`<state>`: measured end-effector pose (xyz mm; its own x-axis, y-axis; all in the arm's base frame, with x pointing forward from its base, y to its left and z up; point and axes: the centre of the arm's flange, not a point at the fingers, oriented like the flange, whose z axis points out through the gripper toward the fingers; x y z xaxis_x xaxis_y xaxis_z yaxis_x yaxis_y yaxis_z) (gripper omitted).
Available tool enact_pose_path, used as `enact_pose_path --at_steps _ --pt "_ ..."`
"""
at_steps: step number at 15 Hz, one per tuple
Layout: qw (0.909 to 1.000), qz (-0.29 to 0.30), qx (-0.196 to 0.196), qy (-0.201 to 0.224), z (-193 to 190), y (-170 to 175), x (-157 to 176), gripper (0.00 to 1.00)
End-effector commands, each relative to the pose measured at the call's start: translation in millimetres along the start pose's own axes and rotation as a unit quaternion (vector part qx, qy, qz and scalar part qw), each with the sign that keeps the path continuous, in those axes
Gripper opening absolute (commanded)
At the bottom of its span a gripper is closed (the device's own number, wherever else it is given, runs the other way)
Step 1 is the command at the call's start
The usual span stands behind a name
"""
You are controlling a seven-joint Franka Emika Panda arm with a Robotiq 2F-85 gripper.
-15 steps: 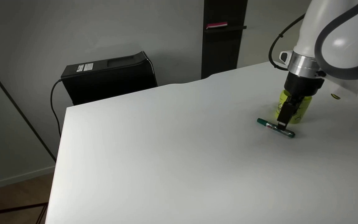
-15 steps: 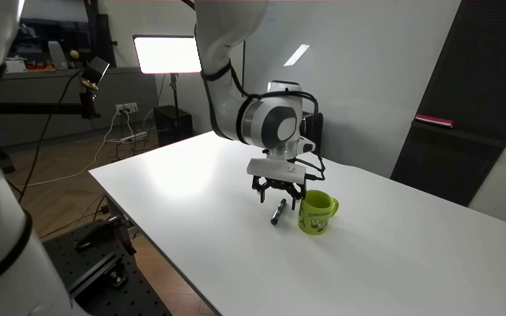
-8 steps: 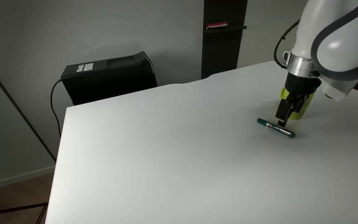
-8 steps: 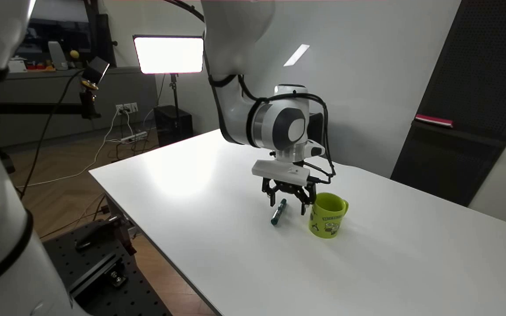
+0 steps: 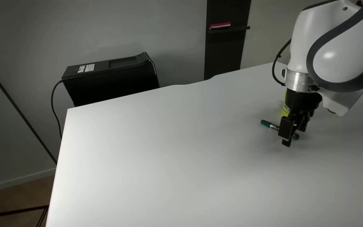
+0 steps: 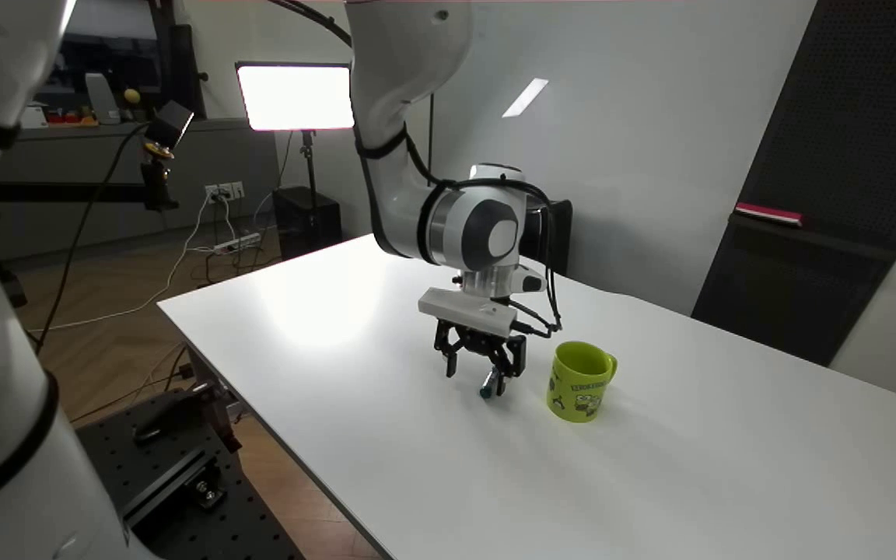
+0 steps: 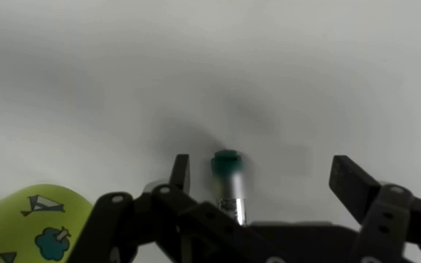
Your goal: Put the marker in the mug
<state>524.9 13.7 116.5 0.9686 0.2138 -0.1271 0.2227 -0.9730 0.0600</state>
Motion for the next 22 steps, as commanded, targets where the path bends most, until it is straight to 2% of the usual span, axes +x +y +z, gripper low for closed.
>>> enact_pose_path --at_steps 1,10,11,12,16,22 --pt "0.9998 0.016 0.012 -0.004 10 3 1 0.67" --pt "0.9998 0.001 0.019 -0.003 10 12 -8 0.05" --pt "0.9998 -0.002 0.018 -0.002 9 12 -9 0.01" --pt "0.9998 -0.005 0.019 -0.002 9 12 -9 0.06" --pt "0.9995 -0.011 0.028 -0.006 -11 10 -1 0.06" --pt "0.9989 0.029 0.037 -0.006 -76 18 26 0.06"
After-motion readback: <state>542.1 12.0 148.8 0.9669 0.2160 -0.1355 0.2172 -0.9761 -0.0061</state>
